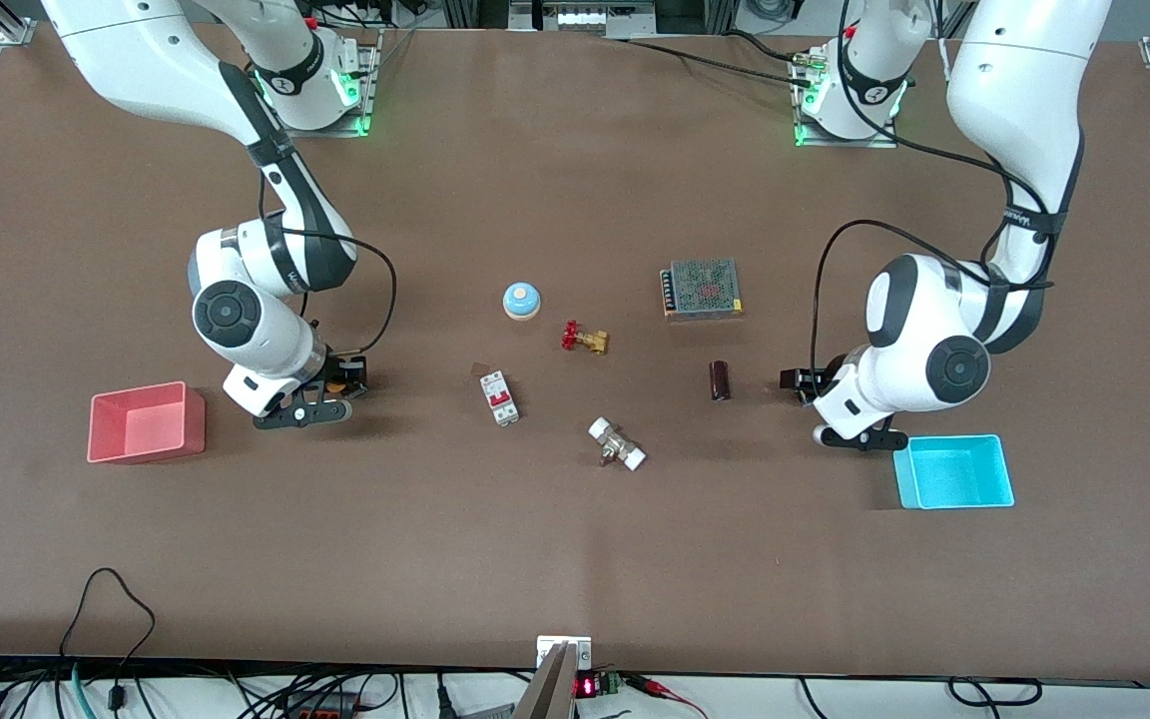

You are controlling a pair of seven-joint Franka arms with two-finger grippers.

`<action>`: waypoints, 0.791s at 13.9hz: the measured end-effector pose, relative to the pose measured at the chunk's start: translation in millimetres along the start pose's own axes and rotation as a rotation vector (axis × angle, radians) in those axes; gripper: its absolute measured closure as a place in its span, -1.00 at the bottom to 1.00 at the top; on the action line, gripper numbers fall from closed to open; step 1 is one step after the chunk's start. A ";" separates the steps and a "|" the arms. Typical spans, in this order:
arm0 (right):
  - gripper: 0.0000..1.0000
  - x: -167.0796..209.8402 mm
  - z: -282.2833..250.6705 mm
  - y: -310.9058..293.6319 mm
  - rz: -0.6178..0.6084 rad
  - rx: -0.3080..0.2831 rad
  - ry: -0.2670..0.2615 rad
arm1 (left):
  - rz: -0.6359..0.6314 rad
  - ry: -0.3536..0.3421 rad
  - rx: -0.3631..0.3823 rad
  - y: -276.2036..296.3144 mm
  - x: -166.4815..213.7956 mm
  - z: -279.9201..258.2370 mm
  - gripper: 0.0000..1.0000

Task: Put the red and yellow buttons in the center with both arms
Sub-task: 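Carry the red button toward the table center with the left gripper and release, then lower the yellow button onto the table with the right gripper and open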

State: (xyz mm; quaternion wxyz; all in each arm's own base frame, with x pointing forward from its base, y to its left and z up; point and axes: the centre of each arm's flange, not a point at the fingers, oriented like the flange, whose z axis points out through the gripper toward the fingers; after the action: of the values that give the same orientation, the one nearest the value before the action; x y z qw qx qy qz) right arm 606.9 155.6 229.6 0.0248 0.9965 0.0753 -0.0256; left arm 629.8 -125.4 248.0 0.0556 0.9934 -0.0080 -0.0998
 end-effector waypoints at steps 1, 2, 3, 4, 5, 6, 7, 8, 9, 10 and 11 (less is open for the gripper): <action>0.19 0.1 0.3 0.9 0.001 -0.002 0.000 | -0.010 0.031 -0.001 -6.4 1.6 -19.0 -1.00; 0.19 0.0 0.4 0.7 0.001 -0.003 0.000 | -0.026 0.062 -0.003 -16.5 2.5 -38.5 -1.00; 0.19 0.0 0.5 0.3 0.000 -0.004 0.000 | -0.046 0.095 -0.006 -29.6 2.6 -59.2 -1.00; 0.19 -0.1 0.5 0.0 -0.001 -0.005 0.000 | -0.065 0.126 -0.010 -42.9 1.7 -79.1 -1.00; 0.19 -0.1 0.7 -0.3 -0.001 -0.006 0.000 | -0.088 0.158 -0.013 -57.6 -0.2 -99.3 -1.00; 0.19 -0.1 0.7 -0.4 -0.002 -0.007 0.000 | -0.108 0.189 -0.014 -72.5 -3.0 -119.3 -1.00; 0.19 0.0 0.7 -0.5 -0.002 -0.007 0.000 | -0.114 0.220 -0.008 -88.0 -6.4 -140.1 -1.00; 0.19 -0.1 0.8 -0.6 -0.002 -0.008 0.001 | -0.106 0.237 0.006 -101.3 -11.1 -161.2 -1.00; 0.18 -0.1 0.9 -0.7 -0.002 -0.008 0.001 | -0.096 0.242 0.029 -111.6 -16.0 -181.7 -1.00; 0.12 -0.1 1.3 -0.6 -0.001 -0.009 0.000 | -0.093 0.245 0.049 -118.0 -20.3 -200.3 -1.00; 0.12 -0.1 2.7 -0.5 -0.001 -0.009 -0.001 | -0.097 0.246 0.059 -124.5 -24.5 -217.6 -1.00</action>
State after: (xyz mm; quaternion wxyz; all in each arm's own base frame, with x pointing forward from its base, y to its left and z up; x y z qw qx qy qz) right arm 606.6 155.9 226.9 0.0293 0.9964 0.0760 -0.0256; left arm 649.8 22.6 450.7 0.0219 0.9986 0.0439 0.0206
